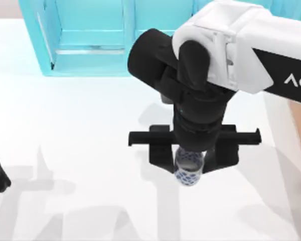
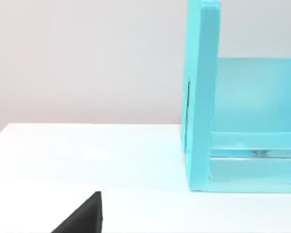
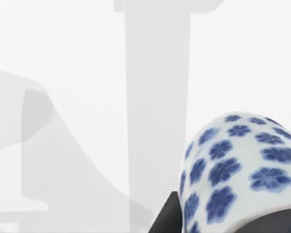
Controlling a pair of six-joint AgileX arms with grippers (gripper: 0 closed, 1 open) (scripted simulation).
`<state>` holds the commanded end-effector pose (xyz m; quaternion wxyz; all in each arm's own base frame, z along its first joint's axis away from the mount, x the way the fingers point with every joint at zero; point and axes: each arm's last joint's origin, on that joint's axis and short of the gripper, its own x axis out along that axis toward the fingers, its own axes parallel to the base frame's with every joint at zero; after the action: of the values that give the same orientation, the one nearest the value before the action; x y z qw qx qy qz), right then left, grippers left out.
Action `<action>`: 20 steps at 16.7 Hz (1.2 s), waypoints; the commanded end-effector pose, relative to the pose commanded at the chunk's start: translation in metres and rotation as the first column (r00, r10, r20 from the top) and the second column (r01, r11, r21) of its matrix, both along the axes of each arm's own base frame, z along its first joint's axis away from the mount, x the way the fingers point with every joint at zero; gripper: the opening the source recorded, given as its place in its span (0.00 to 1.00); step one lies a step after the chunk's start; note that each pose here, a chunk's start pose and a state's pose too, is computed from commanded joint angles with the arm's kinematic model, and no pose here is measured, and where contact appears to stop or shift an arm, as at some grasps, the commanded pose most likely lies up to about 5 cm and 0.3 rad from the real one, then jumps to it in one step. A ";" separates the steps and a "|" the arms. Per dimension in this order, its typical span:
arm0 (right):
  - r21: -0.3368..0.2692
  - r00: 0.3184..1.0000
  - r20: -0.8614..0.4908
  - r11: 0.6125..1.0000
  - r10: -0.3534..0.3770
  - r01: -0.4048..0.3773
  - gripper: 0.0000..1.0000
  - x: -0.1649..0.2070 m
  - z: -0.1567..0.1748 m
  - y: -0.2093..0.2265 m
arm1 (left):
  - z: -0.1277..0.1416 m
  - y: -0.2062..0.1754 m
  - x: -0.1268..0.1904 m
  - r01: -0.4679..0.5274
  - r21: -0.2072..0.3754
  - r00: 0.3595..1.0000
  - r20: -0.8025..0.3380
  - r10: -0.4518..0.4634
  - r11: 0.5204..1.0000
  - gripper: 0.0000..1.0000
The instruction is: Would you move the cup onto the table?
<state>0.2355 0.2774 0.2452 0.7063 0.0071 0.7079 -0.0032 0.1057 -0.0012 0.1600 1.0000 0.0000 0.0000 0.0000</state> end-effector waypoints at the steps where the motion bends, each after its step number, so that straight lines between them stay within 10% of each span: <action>1: -0.002 1.000 -0.001 1.000 0.000 0.000 0.00 0.000 -0.007 0.000 | 0.000 0.000 0.000 0.000 0.000 1.000 0.000 0.000 1.000 1.00; 12: -0.002 1.000 0.000 1.000 0.004 -0.004 0.00 0.000 -0.061 0.002 | 0.000 0.000 0.000 0.000 0.000 1.000 0.000 0.000 1.000 1.00; 20: -0.002 1.000 0.000 1.000 0.004 -0.004 0.60 0.000 -0.061 0.002 | 0.000 0.000 0.000 0.000 0.000 1.000 0.000 0.000 1.000 1.00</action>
<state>0.2356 0.2795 0.1844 0.7065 0.0048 0.7077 -0.0023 0.1057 -0.0012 0.1600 1.0000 0.0000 0.0000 0.0000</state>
